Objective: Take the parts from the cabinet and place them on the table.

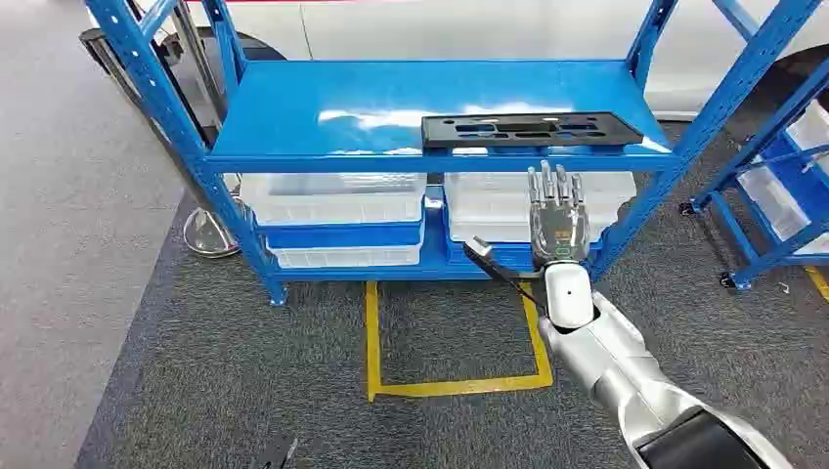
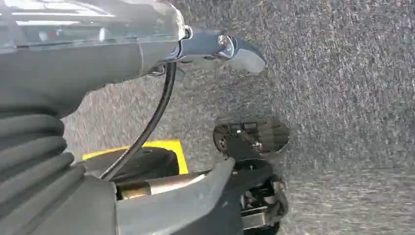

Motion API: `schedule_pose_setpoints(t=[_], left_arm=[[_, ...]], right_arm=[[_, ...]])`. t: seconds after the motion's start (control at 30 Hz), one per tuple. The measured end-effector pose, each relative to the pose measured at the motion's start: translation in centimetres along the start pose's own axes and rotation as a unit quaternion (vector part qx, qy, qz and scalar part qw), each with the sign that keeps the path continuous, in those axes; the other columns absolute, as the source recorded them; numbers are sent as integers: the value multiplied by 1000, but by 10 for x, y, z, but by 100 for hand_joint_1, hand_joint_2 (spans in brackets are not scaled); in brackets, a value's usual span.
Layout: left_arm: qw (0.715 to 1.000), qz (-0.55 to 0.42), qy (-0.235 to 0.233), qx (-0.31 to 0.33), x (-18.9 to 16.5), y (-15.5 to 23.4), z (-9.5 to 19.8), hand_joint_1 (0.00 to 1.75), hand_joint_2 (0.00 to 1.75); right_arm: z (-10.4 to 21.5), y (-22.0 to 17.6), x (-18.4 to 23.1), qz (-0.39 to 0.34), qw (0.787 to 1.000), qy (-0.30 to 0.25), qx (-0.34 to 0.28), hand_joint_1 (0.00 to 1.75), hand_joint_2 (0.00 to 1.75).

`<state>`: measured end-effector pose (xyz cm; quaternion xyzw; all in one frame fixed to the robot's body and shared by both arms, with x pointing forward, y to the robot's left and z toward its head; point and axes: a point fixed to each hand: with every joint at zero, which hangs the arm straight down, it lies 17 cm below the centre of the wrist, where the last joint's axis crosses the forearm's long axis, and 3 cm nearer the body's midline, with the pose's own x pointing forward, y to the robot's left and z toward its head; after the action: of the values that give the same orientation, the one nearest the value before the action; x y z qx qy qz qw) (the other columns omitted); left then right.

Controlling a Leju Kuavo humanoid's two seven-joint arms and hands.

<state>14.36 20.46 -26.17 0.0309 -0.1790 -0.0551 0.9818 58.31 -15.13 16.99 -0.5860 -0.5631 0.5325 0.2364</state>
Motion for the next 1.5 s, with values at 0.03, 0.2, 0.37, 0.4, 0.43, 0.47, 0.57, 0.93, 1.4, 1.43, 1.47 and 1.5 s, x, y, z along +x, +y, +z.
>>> schedule_pose_setpoints(t=[0.03, 0.2, 0.37, 0.4, 0.43, 0.47, 0.57, 0.93, 1.4, 1.43, 1.47, 1.5], left_arm=[[1000, -3, 0, -1, 0, -1, 0, 0, 0], [1000, -8, 5, -2, -5, -2, 1, 0, 0], [1000, -10, 10, -3, -9, -2, 1, 0, 0], [1000, -11, 10, -3, -9, -2, 1, 0, 0], [1000, -11, 10, -3, -9, -2, 1, 0, 0], [1000, -11, 10, -3, -9, -2, 1, 0, 0], [1000, -11, 10, -5, -10, -3, 1, 0, 0], [1000, -14, 12, -4, -10, -3, 1, 0, 0], [999, -36, 10, 0, -8, -1, 1, 0, 0], [999, -37, 9, 0, -5, -1, 0, 0, 0], [999, -39, 7, 0, -4, -1, 0, 0, 0], [999, -41, 7, 0, -4, -1, 0, 0, 0]], right_arm=[[3, 5, 1, -1, 1000, -3, 6, 0, 175], [17, 22, 8, 0, 999, -18, 28, 0, 175], [25, 31, 12, 5, 999, -23, 38, 0, 175], [26, 32, 12, 6, 999, -24, 40, 0, 175], [26, 33, 12, 7, 999, -24, 41, 0, 175], [27, 34, 12, 7, 999, -25, 42, 0, 175], [28, 36, 11, 8, 999, -25, 45, 0, 175], [30, 35, 22, 6, 998, -44, 44, 0, 175], [-2, -37, 70, -28, 995, -80, -46, 0, 175], [-3, -41, 75, -31, 995, -85, -51, 0, 175], [-2, -42, 78, -32, 994, -88, -53, 0, 175], [-1, -43, 81, -32, 994, -91, -54, 0, 175]])
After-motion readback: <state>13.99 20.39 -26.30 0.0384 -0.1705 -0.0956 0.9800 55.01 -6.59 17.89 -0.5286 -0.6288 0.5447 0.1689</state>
